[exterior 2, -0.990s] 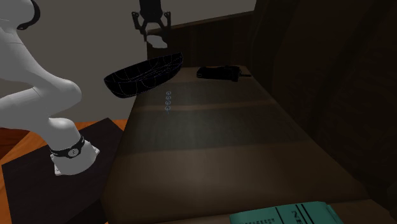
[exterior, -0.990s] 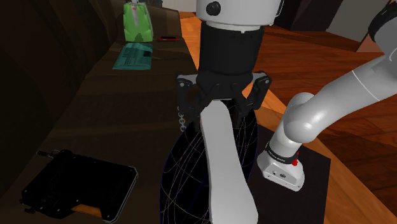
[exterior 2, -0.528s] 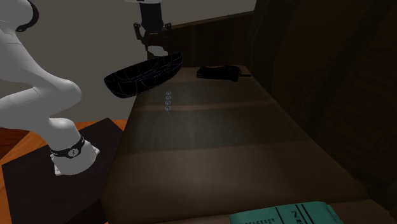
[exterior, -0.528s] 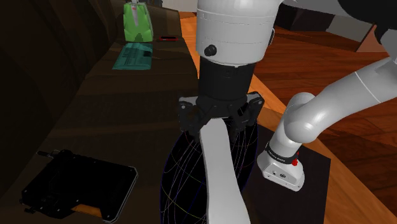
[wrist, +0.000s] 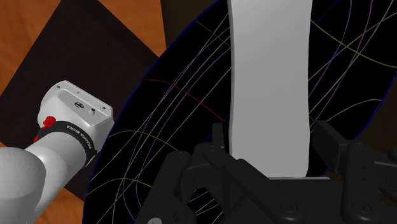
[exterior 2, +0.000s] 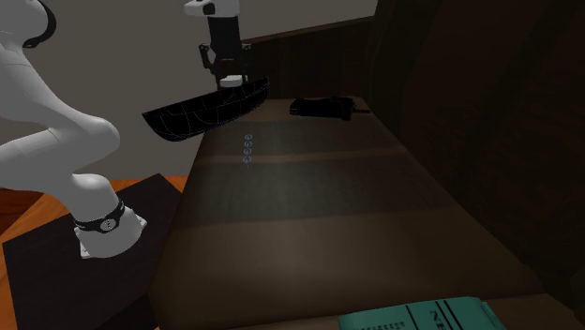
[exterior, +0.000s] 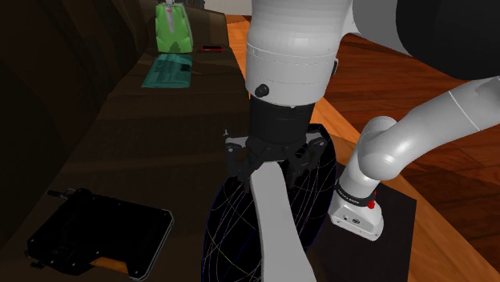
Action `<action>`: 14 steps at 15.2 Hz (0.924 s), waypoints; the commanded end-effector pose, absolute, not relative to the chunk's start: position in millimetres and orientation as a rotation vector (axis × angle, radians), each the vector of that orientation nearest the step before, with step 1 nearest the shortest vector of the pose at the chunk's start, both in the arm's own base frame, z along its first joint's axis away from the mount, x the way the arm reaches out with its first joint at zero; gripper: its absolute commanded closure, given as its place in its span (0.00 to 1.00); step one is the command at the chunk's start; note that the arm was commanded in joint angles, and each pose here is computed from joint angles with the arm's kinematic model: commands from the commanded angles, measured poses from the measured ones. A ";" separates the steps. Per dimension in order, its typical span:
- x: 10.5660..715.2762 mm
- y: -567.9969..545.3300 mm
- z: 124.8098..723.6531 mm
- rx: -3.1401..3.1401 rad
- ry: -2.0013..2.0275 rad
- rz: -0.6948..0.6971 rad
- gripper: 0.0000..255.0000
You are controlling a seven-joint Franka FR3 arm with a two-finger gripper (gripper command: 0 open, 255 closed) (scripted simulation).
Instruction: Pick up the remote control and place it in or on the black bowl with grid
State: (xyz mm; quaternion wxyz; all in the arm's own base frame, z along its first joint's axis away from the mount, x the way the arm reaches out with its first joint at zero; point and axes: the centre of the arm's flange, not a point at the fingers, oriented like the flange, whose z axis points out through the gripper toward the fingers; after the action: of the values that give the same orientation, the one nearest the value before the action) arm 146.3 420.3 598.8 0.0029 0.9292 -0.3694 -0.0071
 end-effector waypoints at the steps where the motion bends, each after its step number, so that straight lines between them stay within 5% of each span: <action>1: 146.2 420.1 598.5 2.914 -1.159 -0.022 1.00; 3: 146.2 420.1 598.5 2.914 -1.159 -0.022 1.00; 4: 146.2 420.1 598.5 2.914 -1.159 -0.022 0.00; 14: 147.0 420.1 648.5 2.914 -1.159 -0.022 0.00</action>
State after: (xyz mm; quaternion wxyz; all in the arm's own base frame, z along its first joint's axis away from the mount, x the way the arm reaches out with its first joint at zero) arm 147.6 420.7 640.4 0.0027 0.9292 -0.3694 -0.0071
